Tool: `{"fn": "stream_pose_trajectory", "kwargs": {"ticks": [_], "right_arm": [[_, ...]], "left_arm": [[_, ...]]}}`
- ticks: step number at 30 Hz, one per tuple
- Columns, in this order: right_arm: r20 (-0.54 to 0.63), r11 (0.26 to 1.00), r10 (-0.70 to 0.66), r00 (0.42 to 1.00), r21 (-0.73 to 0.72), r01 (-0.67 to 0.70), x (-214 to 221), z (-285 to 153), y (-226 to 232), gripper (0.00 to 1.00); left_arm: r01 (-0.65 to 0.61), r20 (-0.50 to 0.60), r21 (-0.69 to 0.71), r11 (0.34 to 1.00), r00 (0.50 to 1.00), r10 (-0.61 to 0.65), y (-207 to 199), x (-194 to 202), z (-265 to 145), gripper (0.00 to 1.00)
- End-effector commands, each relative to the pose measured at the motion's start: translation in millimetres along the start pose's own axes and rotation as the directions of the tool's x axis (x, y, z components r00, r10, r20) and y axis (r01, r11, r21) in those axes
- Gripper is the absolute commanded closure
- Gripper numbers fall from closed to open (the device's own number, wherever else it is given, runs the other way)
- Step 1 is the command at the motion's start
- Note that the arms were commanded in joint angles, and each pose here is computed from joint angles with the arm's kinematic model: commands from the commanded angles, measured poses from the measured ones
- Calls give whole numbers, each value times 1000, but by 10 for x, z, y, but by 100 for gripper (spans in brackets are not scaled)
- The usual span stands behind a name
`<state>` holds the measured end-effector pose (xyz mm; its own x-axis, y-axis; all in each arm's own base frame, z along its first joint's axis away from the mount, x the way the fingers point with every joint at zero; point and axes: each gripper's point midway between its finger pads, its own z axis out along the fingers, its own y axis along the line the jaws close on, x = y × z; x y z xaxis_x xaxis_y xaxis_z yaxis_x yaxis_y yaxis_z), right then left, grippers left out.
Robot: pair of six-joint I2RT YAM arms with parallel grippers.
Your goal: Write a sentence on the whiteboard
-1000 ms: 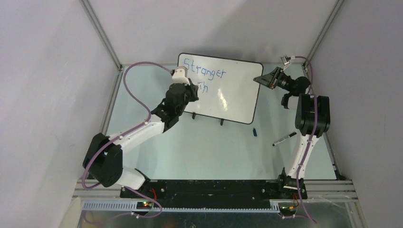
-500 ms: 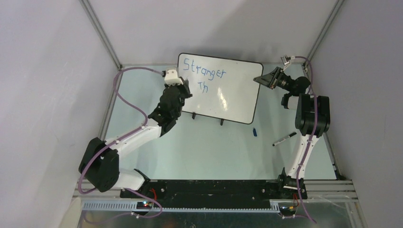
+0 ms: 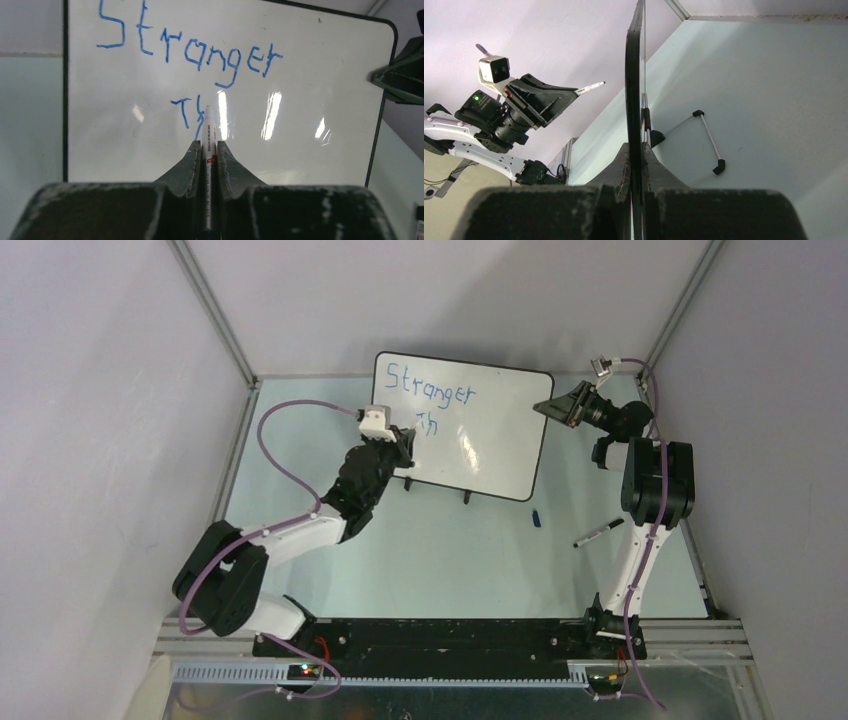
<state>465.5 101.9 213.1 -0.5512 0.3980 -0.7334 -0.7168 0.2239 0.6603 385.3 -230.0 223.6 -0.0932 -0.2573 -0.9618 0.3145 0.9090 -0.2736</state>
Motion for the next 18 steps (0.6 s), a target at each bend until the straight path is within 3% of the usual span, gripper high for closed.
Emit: {"fn": "stream_pose_trajectory", "kwargs": {"ticks": [1, 14, 18], "right_arm": [[18, 998, -51, 999, -34, 52, -212, 30, 330, 100], [14, 998, -51, 999, -36, 52, -202, 34, 336, 100], [21, 998, -50, 999, -30, 51, -225, 6, 323, 100]], "left_arm": [[1, 57, 85, 996, 998, -6, -221, -89, 92, 100], [11, -14, 91, 996, 1000, -10, -325, 76, 245, 100], [10, -32, 96, 995, 999, -7, -390, -51, 221, 100]]}}
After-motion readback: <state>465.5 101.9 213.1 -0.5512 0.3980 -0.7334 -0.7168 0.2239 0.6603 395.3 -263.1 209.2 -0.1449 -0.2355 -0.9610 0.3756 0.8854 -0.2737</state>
